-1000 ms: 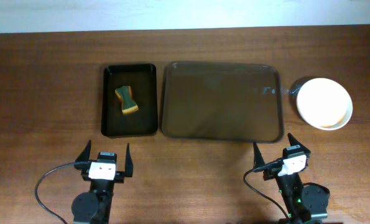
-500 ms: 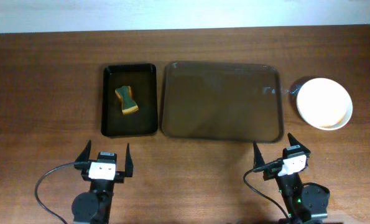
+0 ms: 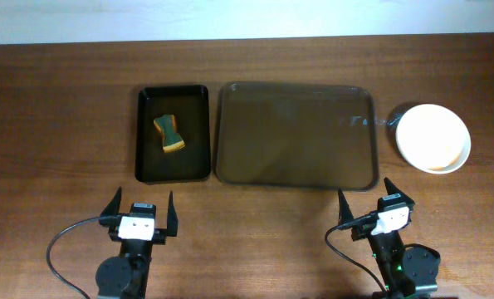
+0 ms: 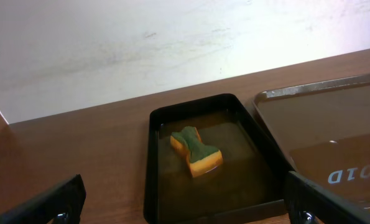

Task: Clean dirty plates on tray and stack at the side

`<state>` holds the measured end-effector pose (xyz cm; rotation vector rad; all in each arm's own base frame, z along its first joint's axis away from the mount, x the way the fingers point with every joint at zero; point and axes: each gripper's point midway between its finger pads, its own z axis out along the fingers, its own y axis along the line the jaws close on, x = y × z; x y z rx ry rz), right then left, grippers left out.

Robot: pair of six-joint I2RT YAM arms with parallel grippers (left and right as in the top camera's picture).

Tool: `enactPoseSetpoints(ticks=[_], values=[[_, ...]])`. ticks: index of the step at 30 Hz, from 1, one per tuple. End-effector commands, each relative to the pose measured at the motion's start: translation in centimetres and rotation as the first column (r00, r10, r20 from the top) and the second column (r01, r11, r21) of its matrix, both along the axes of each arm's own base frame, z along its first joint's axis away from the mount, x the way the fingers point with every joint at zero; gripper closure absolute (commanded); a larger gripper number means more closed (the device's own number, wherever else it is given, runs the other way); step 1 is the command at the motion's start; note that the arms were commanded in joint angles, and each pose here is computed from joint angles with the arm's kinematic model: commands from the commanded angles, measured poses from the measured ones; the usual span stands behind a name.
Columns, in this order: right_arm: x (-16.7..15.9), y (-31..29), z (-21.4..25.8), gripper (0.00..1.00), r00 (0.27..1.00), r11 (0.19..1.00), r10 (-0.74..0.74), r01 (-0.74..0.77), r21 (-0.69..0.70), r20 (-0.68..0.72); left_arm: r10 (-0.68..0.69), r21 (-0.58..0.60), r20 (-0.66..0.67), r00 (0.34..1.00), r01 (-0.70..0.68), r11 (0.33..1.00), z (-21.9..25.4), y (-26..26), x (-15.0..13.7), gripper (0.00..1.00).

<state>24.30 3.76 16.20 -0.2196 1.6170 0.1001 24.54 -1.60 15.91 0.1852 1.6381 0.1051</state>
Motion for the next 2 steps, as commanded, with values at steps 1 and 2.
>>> enactPoseSetpoints(ticks=[1,2], values=[[0.01,0.00,-0.31,0.02,1.000,1.000,-0.003,0.003,0.004,-0.006,0.001,0.012,0.004,1.000,-0.001,1.000,-0.13,0.08,0.00,0.00],[0.01,0.00,-0.31,0.02,1.000,1.000,-0.003,0.003,0.004,-0.006,0.001,0.012,0.004,1.000,-0.001,1.000,-0.13,0.08,0.00,0.01]])
